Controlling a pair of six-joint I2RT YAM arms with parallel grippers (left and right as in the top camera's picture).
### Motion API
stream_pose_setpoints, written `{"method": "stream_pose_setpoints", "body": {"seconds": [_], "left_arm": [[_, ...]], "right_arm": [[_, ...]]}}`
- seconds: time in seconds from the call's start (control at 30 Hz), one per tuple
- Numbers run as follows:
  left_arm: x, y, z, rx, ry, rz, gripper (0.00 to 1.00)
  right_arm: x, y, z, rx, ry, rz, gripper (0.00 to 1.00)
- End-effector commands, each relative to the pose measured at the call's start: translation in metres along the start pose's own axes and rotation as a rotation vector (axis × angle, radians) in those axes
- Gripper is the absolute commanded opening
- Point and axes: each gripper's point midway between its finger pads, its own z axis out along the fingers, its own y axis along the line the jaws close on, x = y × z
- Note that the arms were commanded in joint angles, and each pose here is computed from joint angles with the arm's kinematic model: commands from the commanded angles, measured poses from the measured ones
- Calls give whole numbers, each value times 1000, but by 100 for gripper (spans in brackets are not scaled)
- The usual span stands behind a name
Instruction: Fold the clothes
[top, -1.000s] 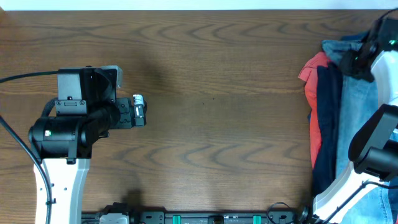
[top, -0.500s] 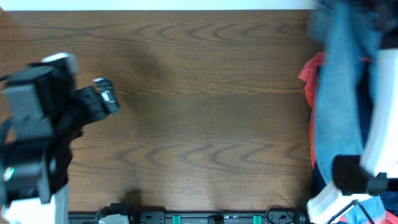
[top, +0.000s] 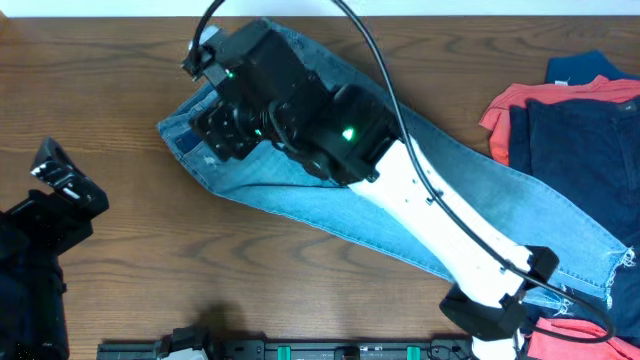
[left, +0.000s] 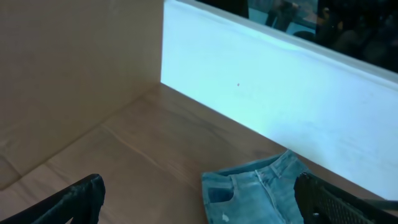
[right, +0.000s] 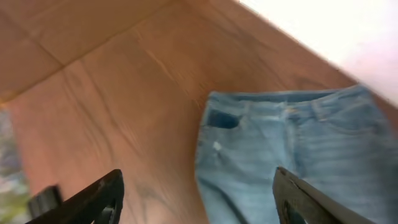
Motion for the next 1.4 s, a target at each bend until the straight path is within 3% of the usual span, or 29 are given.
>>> {"method": "stream_pose_setpoints", "body": {"seconds": [0.0, 0.23, 0.4, 0.47, 0.57, 0.63, 0.97, 1.2, 1.27, 1.3, 1.37], "left_arm": [[9, -4, 16, -4, 64, 8, 98], [80, -55, 90, 226, 449, 182, 98], [146, -74, 168, 273, 737, 285, 79], [174, -78, 199, 265, 832, 305, 75], [220, -77, 243, 237, 961, 321, 76], [251, -74, 270, 220, 1031, 322, 83], [361, -41, 354, 62, 1172, 380, 84], [398, -29, 378, 23, 1192, 403, 82], [406, -15, 379, -45, 1211, 415, 64], [409, -8, 379, -78, 1221, 404, 47], [418, 9, 378, -157, 1252, 333, 21]], "right_arm": [[-29, -60, -52, 216, -113, 30, 76], [-34, -144, -149, 374, -210, 246, 77], [-17, -180, -200, 422, -224, 366, 79], [-7, -191, -214, 445, -216, 419, 79], [14, -210, -232, 495, -177, 485, 79], [31, -222, -242, 536, -136, 526, 80], [90, -248, -258, 632, 46, 659, 81], [96, -257, -262, 670, 56, 677, 80], [97, -260, -263, 687, 59, 677, 80], [97, -261, -264, 694, 60, 675, 80], [98, -263, -266, 712, 61, 674, 80]]}}
